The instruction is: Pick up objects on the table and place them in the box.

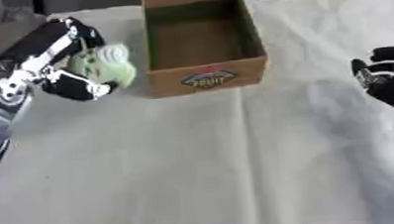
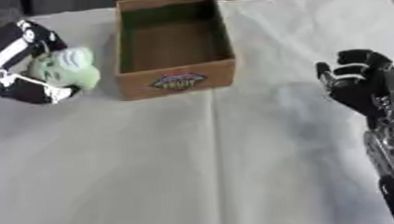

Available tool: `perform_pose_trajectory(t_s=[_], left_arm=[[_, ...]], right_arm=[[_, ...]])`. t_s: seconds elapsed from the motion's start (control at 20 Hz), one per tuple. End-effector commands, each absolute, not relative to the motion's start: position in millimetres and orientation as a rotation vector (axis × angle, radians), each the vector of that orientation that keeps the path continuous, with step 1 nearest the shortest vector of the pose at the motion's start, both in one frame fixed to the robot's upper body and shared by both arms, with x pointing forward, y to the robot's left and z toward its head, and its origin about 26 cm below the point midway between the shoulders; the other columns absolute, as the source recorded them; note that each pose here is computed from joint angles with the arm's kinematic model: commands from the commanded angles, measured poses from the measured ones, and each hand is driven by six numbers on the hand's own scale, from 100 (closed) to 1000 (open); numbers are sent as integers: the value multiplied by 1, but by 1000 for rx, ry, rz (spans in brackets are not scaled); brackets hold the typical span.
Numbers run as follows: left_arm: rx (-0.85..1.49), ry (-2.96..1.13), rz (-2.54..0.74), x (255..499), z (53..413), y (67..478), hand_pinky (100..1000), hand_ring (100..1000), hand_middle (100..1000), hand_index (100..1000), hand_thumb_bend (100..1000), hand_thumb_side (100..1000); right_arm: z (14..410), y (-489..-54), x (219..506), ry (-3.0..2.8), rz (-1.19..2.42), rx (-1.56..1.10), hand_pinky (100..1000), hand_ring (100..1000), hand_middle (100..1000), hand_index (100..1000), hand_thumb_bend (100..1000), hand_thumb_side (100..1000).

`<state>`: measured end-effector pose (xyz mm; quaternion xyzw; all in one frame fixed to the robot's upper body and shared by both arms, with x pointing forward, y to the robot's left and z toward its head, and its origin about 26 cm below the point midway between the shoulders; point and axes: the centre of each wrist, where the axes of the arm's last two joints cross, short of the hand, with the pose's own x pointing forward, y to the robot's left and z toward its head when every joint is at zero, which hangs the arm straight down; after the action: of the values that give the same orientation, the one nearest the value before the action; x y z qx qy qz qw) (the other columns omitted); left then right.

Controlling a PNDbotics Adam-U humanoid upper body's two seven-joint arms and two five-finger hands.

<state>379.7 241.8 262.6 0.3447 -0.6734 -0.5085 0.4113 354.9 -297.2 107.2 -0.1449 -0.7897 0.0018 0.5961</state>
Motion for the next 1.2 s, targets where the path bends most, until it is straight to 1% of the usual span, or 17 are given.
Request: perform_pose_trajectory(t_s=[0.05, 0.15, 0.2, 0.4, 0.65, 0.7, 0.8, 0.85, 0.9, 0.95, 1.0, 1.05, 1.1, 1.15, 1.2], left_arm=[[922, -1701, -1253, 398, 272, 234, 557, 390, 335, 449, 410, 100], [953, -1701, -1254, 414, 269, 220, 568, 396, 340, 452, 407, 100], [972, -1692, -1264, 423, 266, 213, 579, 410, 357, 466, 409, 100], [1023, -1650, -1271, 453, 247, 190, 589, 425, 364, 472, 398, 100], [1069, -1632, -1229, 472, 223, 167, 602, 451, 385, 493, 407, 100], [1084, -1621, -1215, 475, 218, 164, 610, 466, 405, 510, 419, 100], [1102, -1598, -1194, 479, 208, 160, 635, 519, 471, 584, 458, 100], [1109, -1592, -1182, 481, 205, 158, 660, 565, 521, 636, 547, 100], [1116, -1591, -1170, 482, 202, 157, 678, 596, 553, 660, 578, 100], [1123, -1593, -1163, 482, 200, 156, 678, 596, 553, 660, 578, 100], [1130, -1596, -1166, 482, 198, 156, 716, 664, 622, 709, 769, 175], [1137, -1602, -1171, 481, 198, 155, 731, 685, 646, 725, 858, 251], [1143, -1612, -1176, 481, 198, 154, 746, 705, 667, 735, 909, 335], [1149, -1623, -1179, 480, 199, 154, 754, 715, 677, 739, 928, 380], [1153, -1641, -1181, 479, 200, 153, 773, 739, 704, 755, 976, 482]], right_arm=[[116, -300, 356, -1857, 25, -347, 577, 610, 589, 647, 373, 100], [115, -299, 356, -1856, 28, -341, 577, 610, 589, 647, 373, 100], [115, -297, 356, -1856, 29, -336, 577, 610, 589, 646, 373, 100], [115, -294, 357, -1857, 41, -321, 577, 610, 589, 646, 373, 100], [115, -287, 359, -1859, 64, -293, 577, 610, 589, 646, 373, 100], [116, -286, 360, -1861, 69, -288, 577, 610, 589, 646, 373, 100], [116, -284, 360, -1862, 77, -282, 577, 610, 589, 646, 373, 100], [116, -283, 360, -1863, 80, -278, 577, 610, 589, 646, 373, 100], [116, -282, 361, -1863, 81, -276, 577, 610, 589, 646, 372, 100], [116, -282, 361, -1862, 81, -274, 577, 610, 589, 646, 372, 100], [116, -282, 361, -1861, 80, -274, 576, 610, 589, 646, 372, 100], [116, -282, 361, -1861, 80, -274, 576, 610, 589, 646, 372, 100], [116, -283, 361, -1861, 78, -274, 576, 610, 589, 646, 372, 100], [116, -282, 361, -1861, 77, -274, 576, 610, 589, 646, 372, 100], [116, -282, 361, -1861, 78, -273, 577, 610, 589, 647, 372, 100]])
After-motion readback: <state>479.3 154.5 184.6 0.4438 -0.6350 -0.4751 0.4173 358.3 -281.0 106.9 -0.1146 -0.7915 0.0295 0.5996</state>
